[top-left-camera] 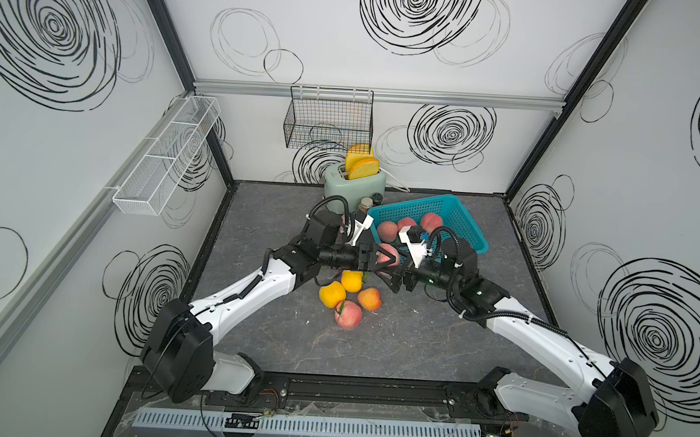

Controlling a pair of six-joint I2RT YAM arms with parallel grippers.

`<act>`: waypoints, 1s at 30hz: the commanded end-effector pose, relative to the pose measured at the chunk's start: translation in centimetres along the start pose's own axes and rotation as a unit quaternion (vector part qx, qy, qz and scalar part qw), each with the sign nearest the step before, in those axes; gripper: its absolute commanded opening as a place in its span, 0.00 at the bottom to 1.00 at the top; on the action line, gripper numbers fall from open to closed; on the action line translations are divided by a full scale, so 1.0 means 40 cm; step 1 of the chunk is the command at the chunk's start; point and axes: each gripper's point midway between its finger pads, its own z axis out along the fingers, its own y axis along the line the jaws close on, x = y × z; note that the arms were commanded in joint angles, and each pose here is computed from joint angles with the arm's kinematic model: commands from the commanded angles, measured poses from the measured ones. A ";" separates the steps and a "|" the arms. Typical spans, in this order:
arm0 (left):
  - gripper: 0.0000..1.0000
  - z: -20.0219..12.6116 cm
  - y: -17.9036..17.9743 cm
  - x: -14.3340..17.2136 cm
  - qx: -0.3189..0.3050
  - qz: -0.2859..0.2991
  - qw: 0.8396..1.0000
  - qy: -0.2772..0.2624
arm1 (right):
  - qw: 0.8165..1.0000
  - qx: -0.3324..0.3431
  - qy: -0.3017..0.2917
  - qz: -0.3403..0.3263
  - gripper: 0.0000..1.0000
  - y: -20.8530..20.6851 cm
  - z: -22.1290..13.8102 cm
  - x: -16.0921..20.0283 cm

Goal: Put the peaches into the basket
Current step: Pick up the peach from the center of the board.

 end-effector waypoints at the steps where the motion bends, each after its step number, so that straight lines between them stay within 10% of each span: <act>1: 0.79 0.009 -0.018 0.006 0.023 0.008 1.000 0.004 | 1.000 -0.010 -0.022 -0.020 0.95 0.008 0.001 -0.041; 17: 0.87 0.010 -0.007 0.010 0.026 0.006 1.000 0.006 | 1.000 0.002 -0.014 -0.015 0.74 -0.011 -0.002 -0.040; 30: 0.98 -0.087 0.121 -0.102 -0.067 0.027 0.997 -0.040 | 0.990 0.135 0.019 0.048 0.76 -0.294 -0.070 -0.014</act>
